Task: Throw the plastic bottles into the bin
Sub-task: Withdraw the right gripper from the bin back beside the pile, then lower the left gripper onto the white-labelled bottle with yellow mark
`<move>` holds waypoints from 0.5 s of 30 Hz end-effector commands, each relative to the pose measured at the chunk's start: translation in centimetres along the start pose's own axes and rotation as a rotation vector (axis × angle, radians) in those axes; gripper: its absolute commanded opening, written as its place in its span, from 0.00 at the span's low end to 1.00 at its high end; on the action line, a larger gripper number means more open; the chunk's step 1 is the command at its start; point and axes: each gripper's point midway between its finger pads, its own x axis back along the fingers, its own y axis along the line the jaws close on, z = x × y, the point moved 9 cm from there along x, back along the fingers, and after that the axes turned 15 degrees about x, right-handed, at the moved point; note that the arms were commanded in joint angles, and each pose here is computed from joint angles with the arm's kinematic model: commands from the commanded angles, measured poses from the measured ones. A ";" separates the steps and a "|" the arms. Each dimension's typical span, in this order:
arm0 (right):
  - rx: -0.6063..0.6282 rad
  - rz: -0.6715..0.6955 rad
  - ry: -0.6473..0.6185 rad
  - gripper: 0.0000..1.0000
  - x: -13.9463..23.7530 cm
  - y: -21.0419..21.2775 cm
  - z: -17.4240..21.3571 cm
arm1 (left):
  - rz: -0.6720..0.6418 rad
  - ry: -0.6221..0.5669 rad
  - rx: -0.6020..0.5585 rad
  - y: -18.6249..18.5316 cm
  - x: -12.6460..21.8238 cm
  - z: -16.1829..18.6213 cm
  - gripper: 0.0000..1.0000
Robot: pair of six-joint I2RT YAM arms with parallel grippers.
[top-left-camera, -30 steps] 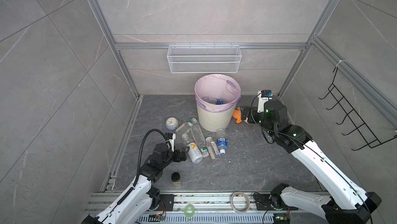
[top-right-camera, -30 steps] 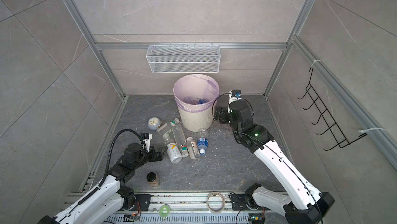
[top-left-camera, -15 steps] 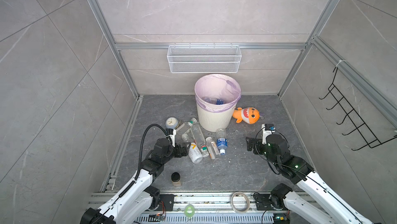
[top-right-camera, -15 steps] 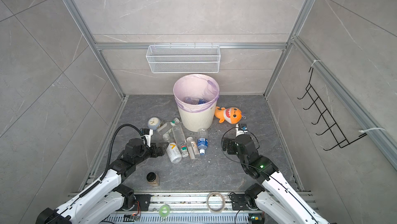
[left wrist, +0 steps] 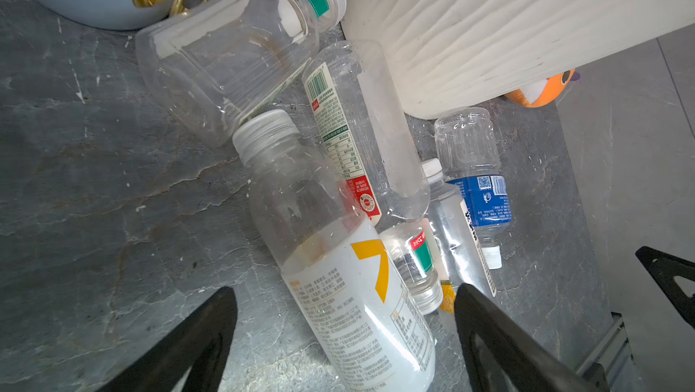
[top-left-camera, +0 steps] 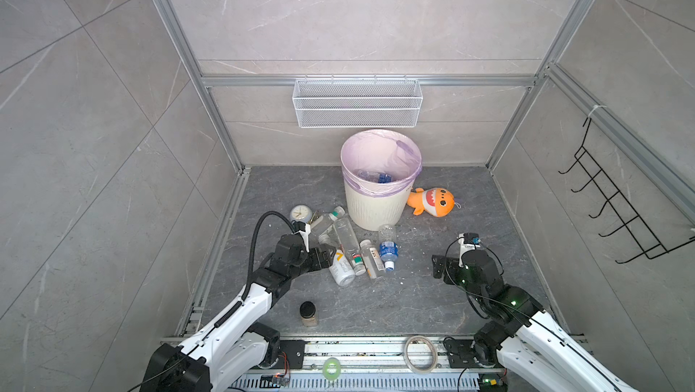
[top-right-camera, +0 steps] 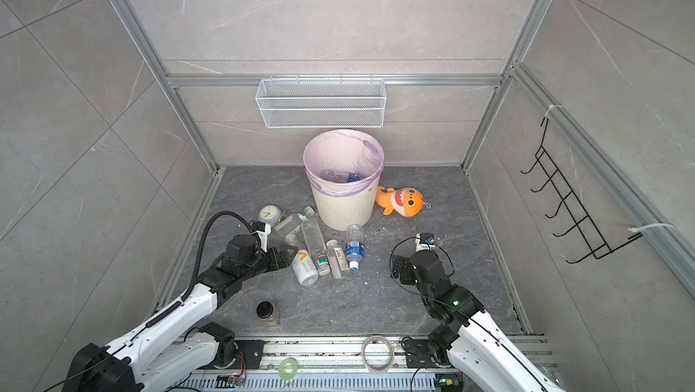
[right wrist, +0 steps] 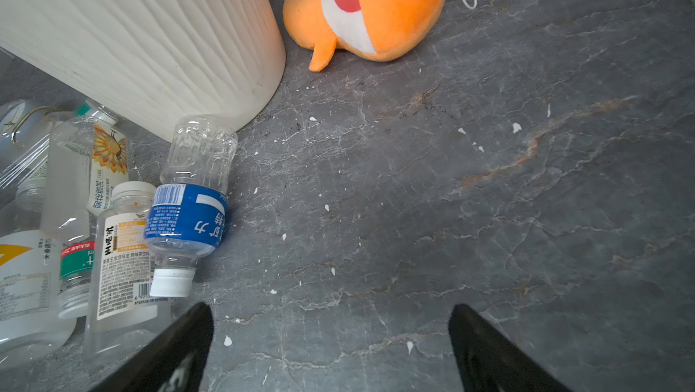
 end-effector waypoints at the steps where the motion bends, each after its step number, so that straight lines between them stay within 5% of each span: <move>1: -0.024 0.010 -0.001 1.00 -0.2 -0.2 0.5 | 0.011 0.016 0.034 -1.0 0.2 -0.4 0.92; 15: -0.019 -0.005 0.012 1.00 -0.6 0.1 0.7 | -0.121 0.104 0.045 -1.3 -2.3 0.2 0.91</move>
